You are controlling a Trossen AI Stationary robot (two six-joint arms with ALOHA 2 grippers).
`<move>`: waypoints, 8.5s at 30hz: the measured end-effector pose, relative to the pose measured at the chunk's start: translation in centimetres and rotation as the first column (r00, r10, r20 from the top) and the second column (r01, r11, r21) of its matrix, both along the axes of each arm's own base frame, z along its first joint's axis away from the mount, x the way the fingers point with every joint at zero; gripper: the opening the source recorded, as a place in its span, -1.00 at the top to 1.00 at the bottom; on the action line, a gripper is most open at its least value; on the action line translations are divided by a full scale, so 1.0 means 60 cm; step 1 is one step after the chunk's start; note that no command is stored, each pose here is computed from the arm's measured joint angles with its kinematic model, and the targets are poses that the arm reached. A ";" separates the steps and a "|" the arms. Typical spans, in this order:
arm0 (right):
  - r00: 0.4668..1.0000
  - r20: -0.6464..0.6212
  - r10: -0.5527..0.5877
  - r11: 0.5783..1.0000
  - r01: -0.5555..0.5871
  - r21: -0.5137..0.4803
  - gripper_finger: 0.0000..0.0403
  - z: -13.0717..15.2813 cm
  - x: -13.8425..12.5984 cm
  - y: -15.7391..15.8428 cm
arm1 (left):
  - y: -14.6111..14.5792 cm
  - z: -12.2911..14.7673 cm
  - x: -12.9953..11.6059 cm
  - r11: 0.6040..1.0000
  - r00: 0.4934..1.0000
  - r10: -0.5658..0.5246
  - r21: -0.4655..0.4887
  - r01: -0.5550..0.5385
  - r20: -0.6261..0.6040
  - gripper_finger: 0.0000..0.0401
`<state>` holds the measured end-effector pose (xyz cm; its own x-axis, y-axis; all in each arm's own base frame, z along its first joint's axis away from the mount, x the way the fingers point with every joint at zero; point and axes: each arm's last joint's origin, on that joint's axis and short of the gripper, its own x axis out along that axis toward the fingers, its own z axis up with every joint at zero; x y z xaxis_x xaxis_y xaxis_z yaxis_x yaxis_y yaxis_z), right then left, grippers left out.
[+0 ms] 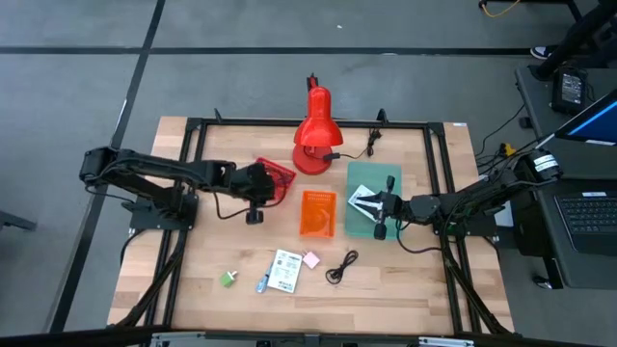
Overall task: Pick and place items into bin
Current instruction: Put the green charger adapter into the orange bin, then put the white card reader box into the light blue bin
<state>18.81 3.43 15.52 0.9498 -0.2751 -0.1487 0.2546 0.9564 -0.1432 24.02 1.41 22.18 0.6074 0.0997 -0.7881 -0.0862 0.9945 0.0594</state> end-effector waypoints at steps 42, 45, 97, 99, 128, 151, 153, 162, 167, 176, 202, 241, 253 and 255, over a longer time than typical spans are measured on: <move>0.990 -0.015 0.142 0.963 -0.135 0.235 0.71 -0.013 -0.004 0.023 | -0.272 0.022 -0.060 0.933 0.994 0.103 -0.349 -0.089 0.022 0.99; 0.990 -0.032 0.139 0.961 -0.127 0.247 0.71 -0.016 -0.005 0.022 | -0.298 0.038 -0.059 0.934 0.988 0.145 -0.324 -0.151 -0.044 1.00; 0.988 -0.086 0.129 0.957 -0.101 0.273 0.71 -0.026 -0.008 0.022 | -0.413 -0.050 -0.060 0.817 0.689 0.482 -0.007 -0.577 -0.541 -0.02; 0.988 -0.086 0.129 0.957 -0.101 0.273 0.71 -0.026 -0.008 0.022 | -0.412 -0.053 -0.061 0.814 0.683 0.484 -0.003 -0.580 -0.547 -0.02; 0.988 -0.086 0.126 0.953 -0.096 0.286 0.71 -0.026 -0.008 0.022 | -0.394 -0.124 -0.078 0.858 0.716 0.409 -0.028 -0.512 -0.566 0.28; 0.988 -0.087 0.126 0.954 -0.096 0.285 0.71 -0.026 -0.008 0.022 | -0.362 0.006 -0.074 0.965 0.964 0.253 -0.049 -0.257 -0.082 0.28; 0.988 -0.087 0.126 0.954 -0.096 0.285 0.71 -0.026 -0.008 0.022 | -0.353 0.019 -0.073 0.969 0.969 0.245 -0.034 -0.246 -0.034 0.28; 0.988 -0.087 0.126 0.954 -0.096 0.285 0.71 -0.026 -0.008 0.022 | -0.313 0.040 -0.024 0.990 0.991 0.134 0.033 -0.134 0.027 0.28; 0.988 -0.086 0.126 0.954 -0.096 0.285 0.71 -0.026 -0.008 0.022 | -0.281 0.047 0.019 0.998 0.997 0.055 0.037 -0.057 0.050 0.28; 0.988 -0.087 0.126 0.954 -0.096 0.285 0.71 -0.026 -0.008 0.022 | -0.204 0.055 0.089 1.000 0.994 -0.016 0.010 0.015 0.109 0.28; 0.990 -0.080 0.116 0.967 -0.094 0.238 0.71 -0.023 -0.005 0.015 | -0.051 -0.016 0.190 0.994 0.989 -0.108 -0.008 0.109 0.100 0.28; 0.990 -0.110 0.083 0.970 -0.056 0.235 0.71 -0.028 -0.005 0.005 | -0.028 -0.024 0.202 0.992 0.983 -0.127 0.011 0.127 0.132 0.03; 0.990 -0.115 0.083 0.970 -0.053 0.238 0.71 -0.029 -0.005 0.005 | -0.068 0.024 0.124 0.981 0.997 -0.041 -0.192 0.028 -0.063 0.13; 0.990 -0.114 0.082 0.969 -0.052 0.241 0.71 -0.029 -0.005 0.005 | -0.079 0.019 0.116 0.977 0.993 -0.025 -0.213 0.000 -0.116 0.12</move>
<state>18.51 3.72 13.80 0.9353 -0.1544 -0.3184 0.1836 0.9809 0.0636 31.00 -3.34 23.31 0.5094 -0.0848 -0.8564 -0.0788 0.9864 -0.1446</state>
